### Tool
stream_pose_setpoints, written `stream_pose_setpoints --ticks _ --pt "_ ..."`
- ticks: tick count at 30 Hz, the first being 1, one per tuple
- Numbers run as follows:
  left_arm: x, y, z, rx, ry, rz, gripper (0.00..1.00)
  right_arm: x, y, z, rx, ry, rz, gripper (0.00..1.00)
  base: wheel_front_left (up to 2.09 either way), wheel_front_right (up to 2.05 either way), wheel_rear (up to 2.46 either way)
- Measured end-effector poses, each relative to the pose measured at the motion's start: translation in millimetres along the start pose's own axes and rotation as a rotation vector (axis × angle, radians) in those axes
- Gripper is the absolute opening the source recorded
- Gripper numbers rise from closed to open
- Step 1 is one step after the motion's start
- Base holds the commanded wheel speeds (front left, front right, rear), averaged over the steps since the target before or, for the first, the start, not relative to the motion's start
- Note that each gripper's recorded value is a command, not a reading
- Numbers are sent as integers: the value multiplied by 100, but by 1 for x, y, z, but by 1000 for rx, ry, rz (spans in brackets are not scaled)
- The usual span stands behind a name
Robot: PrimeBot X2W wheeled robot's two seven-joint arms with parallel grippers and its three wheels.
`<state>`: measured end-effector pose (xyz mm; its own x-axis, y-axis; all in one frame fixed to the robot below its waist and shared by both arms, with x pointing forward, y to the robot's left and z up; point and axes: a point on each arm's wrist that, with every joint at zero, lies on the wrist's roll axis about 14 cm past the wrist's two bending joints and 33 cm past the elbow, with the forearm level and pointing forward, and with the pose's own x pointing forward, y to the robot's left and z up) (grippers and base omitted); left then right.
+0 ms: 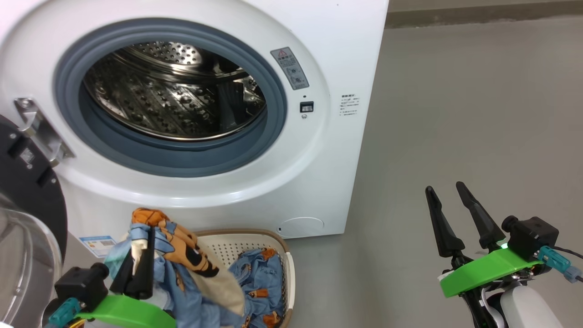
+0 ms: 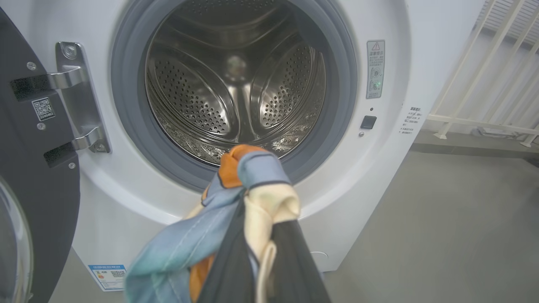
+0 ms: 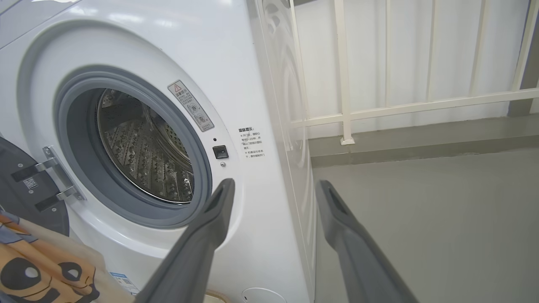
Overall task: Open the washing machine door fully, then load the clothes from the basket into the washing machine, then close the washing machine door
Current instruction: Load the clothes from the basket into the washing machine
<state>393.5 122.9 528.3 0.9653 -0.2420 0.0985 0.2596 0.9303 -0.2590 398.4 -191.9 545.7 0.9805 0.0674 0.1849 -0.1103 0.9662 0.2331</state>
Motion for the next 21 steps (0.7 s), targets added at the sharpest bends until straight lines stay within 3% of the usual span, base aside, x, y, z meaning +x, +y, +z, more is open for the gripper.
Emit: stream_pose_setpoints --ticks 21 --pt "8 -6 13 -18 -45 -15 0 3 1 -6 -11 18 15 100 0 0 0"
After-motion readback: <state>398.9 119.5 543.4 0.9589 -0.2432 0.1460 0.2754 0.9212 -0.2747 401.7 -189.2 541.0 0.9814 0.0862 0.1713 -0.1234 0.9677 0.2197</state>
